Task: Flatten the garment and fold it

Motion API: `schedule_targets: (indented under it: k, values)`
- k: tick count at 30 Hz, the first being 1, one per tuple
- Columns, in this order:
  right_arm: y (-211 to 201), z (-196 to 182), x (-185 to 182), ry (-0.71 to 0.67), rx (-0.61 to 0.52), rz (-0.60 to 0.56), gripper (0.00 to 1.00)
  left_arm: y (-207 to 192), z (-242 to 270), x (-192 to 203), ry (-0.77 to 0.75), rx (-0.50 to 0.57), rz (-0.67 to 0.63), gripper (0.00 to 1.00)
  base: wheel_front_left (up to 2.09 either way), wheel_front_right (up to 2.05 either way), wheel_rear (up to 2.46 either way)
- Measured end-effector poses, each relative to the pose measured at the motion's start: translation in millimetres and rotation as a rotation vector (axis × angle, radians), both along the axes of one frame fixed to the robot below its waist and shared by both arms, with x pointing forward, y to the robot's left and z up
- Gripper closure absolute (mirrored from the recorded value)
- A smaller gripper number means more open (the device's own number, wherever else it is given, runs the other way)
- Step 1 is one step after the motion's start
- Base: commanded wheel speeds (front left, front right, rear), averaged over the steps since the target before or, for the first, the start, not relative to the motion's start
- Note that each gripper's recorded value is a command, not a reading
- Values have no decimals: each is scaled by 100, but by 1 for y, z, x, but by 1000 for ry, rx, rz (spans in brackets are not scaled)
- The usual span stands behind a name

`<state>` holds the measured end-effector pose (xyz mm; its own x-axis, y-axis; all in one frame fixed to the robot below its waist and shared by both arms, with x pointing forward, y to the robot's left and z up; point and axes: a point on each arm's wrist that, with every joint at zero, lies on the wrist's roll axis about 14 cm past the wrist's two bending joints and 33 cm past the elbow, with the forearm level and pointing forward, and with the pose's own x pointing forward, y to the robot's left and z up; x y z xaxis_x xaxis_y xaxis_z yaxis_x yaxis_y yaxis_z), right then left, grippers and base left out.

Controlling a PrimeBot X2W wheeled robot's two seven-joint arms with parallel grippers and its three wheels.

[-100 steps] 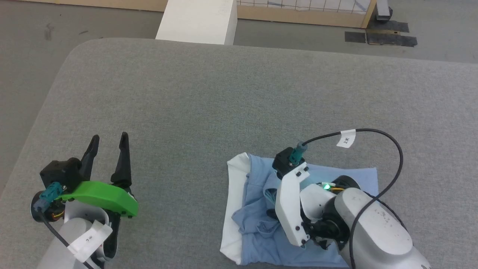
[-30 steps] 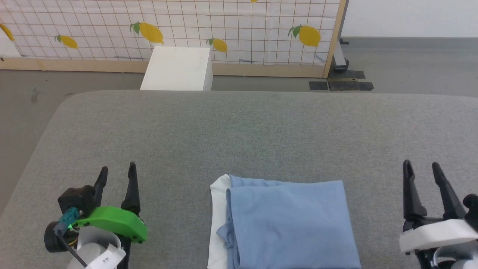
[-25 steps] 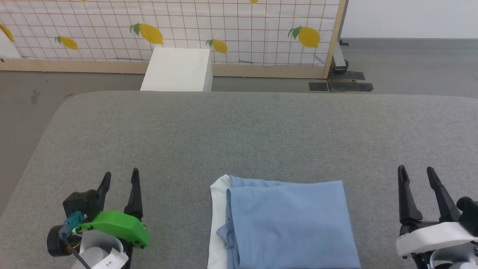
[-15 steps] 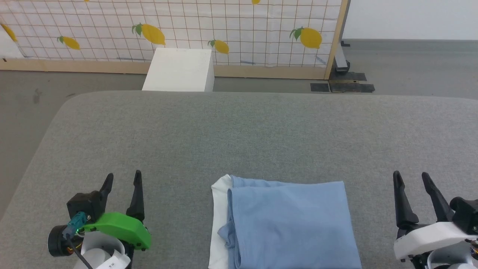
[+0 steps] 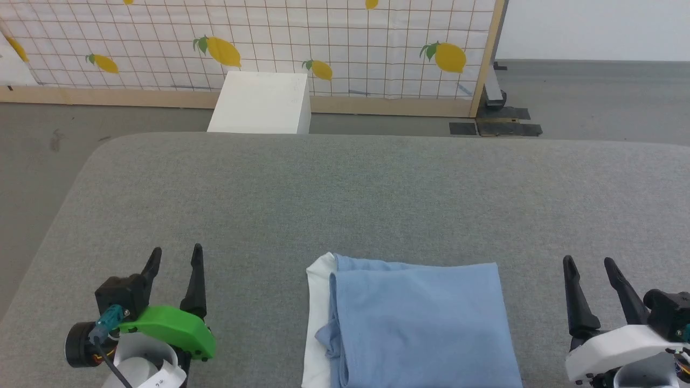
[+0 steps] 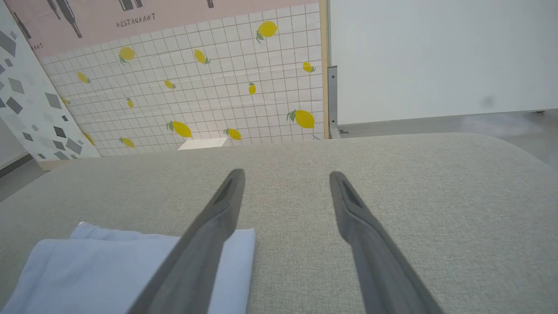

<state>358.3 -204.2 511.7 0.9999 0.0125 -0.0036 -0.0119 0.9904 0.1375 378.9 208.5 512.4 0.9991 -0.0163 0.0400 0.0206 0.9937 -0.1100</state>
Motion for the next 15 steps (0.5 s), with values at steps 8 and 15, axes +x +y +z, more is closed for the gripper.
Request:
schedule_targets:
  k: [8,15]
  values:
    - [0,-1,0,6,-3,-2,0,-2,0,0,0,3,-4,0,0,0,0]
    - [1,-3,0,16,1,-1,0,-1,-1,0,3,7,-6,0,0,0,0]
